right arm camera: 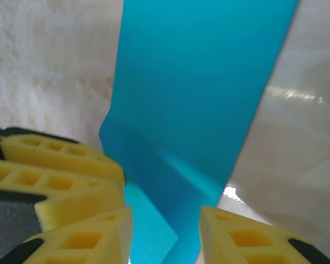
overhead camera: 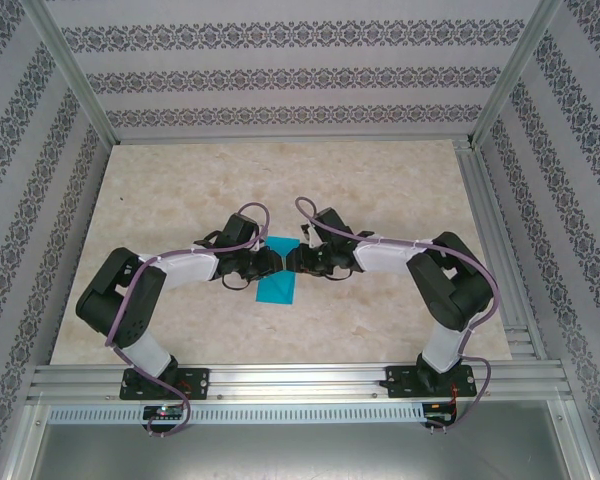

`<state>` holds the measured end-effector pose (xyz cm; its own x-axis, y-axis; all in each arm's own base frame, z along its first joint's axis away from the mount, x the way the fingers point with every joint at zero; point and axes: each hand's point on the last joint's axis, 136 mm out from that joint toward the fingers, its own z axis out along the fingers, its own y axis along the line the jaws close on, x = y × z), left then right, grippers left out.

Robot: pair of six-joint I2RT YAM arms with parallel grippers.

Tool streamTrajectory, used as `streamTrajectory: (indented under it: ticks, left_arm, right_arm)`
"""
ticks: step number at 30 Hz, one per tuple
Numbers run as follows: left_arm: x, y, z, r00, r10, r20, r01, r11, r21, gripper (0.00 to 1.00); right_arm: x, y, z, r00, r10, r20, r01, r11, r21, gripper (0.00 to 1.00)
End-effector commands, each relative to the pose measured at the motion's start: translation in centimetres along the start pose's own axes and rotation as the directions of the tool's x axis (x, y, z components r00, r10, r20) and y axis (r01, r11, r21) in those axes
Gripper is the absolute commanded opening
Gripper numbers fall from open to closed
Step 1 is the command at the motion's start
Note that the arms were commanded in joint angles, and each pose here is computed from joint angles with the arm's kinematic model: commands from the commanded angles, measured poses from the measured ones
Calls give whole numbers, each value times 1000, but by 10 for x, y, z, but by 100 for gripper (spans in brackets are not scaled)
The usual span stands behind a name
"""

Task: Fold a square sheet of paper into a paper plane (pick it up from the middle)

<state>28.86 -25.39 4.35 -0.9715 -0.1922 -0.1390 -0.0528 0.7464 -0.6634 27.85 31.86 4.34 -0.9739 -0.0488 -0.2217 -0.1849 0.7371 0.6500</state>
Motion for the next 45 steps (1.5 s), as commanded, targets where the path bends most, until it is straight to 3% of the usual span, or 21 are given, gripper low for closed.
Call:
streamTrajectory:
  ticks: [1, 13, 23, 28, 33, 45]
  left_arm:
    - [-1, 3, 4, 1000, 0, 16, 0, 1000, -2, 23]
    - [-1, 2, 2, 1000, 3, 21, -3, 1000, -3, 20]
    - [-1, 3, 1, 1000, 5, 20, -5, 1000, -3, 18]
    - [0, 2, 0, 1000, 7, 19, -7, 1000, 1, 18]
    - [0, -3, -2, 1000, 17, 19, -17, 1000, 17, 19]
    - [2, -20, -6, 998, 61, -6, -60, 995, 83, 25]
  right_arm:
    - [4, 11, 8, 1000, -9, -15, 8, 998, -60, 38]
    - [15, 2, 12, 999, 11, -35, -12, 1000, -25, 33]
    - [12, 5, 12, 999, 48, -9, -48, 997, -67, 24]
    - [8, 5, 15, 998, 62, -2, -62, 995, -79, 15]
    - [2, -4, 13, 998, 61, 21, -60, 997, -45, 8]
    - [-7, -17, 14, 999, 5, 37, -6, 999, 39, 5]
